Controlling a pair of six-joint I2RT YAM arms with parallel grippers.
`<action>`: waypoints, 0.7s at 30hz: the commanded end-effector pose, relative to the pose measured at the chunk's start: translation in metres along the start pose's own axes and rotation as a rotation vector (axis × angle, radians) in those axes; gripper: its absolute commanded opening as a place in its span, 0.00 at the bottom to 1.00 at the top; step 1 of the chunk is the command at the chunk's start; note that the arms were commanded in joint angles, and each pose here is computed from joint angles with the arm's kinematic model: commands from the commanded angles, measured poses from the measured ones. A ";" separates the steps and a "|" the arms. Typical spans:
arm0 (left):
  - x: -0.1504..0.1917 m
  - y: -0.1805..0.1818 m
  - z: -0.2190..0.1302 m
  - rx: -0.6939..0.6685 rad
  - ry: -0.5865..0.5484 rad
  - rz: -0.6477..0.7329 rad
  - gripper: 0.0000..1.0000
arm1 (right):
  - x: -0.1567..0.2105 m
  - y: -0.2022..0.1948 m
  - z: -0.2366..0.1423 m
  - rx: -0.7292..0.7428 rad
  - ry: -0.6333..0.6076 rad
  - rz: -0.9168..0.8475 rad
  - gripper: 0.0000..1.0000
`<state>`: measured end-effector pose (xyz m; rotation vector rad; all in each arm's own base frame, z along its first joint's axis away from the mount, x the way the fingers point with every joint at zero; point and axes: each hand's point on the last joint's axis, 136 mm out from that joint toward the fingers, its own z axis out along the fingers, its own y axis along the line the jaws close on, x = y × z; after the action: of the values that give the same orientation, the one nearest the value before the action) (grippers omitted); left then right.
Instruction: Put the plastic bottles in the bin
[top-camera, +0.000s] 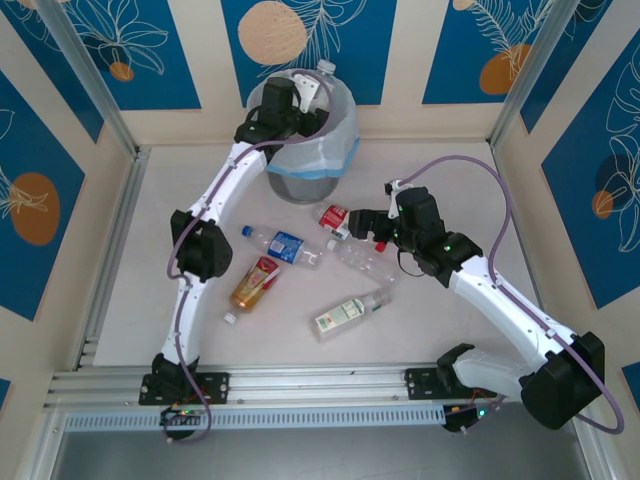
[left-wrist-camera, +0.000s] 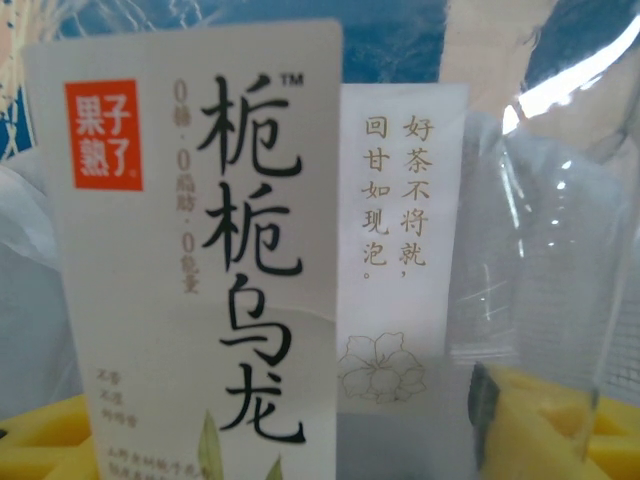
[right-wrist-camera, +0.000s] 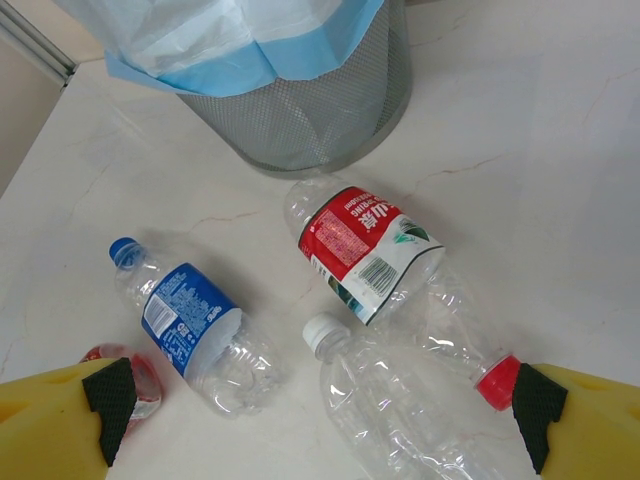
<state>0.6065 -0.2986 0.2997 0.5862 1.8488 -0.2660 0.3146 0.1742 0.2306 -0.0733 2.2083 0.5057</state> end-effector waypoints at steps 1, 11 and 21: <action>-0.011 0.011 -0.001 -0.015 -0.036 0.009 0.67 | -0.002 -0.001 0.003 0.017 -0.009 0.014 0.99; -0.002 0.002 0.008 0.046 -0.030 -0.027 0.74 | 0.000 0.000 0.010 0.020 0.020 0.019 0.99; -0.019 -0.001 -0.002 0.077 -0.070 -0.085 0.86 | 0.000 0.002 0.012 0.015 0.027 0.024 0.99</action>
<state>0.6065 -0.3068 0.2967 0.5776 1.8507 -0.3702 0.3197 0.1774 0.2130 -0.0607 2.2620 0.4916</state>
